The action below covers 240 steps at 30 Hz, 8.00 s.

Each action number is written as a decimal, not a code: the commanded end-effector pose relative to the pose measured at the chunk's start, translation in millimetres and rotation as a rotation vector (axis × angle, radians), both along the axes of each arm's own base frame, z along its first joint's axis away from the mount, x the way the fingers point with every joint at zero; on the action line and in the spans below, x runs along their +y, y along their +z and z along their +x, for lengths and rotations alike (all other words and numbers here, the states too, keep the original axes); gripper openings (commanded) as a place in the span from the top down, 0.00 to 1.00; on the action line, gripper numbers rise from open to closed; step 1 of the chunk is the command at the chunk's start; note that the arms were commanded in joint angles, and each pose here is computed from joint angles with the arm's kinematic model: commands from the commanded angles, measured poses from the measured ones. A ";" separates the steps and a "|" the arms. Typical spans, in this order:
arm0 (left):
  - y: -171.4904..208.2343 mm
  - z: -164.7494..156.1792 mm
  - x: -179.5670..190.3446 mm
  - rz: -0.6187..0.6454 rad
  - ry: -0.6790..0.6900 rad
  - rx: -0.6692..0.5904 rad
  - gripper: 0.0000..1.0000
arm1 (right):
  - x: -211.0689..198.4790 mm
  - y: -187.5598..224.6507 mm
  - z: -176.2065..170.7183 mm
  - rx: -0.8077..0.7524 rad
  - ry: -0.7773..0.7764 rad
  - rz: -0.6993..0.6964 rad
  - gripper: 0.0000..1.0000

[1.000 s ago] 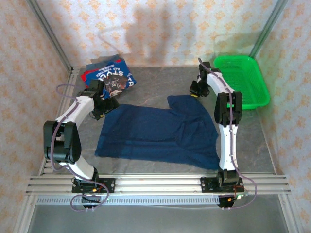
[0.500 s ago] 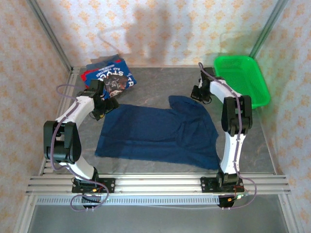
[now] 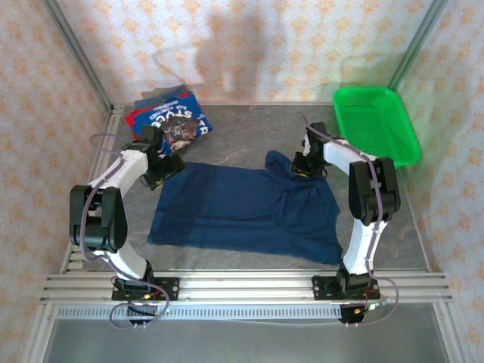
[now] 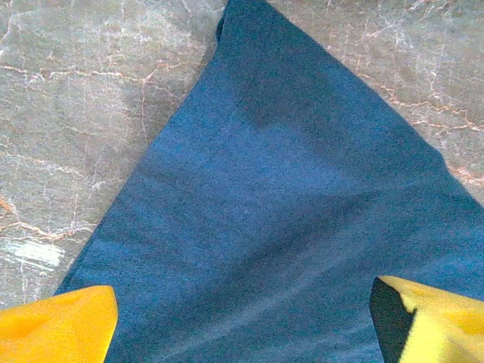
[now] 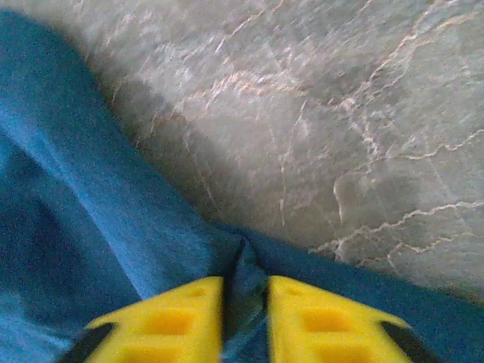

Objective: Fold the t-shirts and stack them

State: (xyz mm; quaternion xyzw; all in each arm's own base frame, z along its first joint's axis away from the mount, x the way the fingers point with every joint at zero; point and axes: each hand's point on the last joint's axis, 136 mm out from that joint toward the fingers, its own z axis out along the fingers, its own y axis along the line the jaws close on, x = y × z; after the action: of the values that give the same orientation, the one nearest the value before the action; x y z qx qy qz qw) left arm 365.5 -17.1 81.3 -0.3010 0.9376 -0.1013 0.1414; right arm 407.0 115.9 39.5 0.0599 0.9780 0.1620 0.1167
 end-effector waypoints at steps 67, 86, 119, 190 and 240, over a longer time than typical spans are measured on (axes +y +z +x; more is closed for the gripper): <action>-21.6 -6.2 6.0 0.021 -0.010 0.049 0.13 | 59.8 27.2 -56.3 0.028 0.309 0.031 0.62; -19.5 -7.3 6.0 0.030 -0.038 0.037 0.13 | 40.5 17.6 -26.5 0.128 0.053 0.188 0.60; -14.1 -1.1 5.1 0.028 -0.047 0.020 0.12 | 28.1 -6.4 -40.4 0.197 0.038 0.120 0.59; -55.7 -7.7 -0.6 0.126 -0.126 0.101 0.69 | -33.8 88.5 17.0 -0.087 -0.031 -0.136 1.00; -67.7 80.2 30.1 0.044 -0.074 0.021 0.74 | -39.7 78.4 19.1 -0.045 -0.028 -0.168 1.00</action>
State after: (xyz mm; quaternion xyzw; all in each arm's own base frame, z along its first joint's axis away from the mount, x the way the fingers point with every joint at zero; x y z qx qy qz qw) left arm 447.2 25.7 21.4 -0.2830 0.9470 -0.0580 0.1404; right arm 420.4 83.5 113.2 0.0603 0.9837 0.0936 0.1413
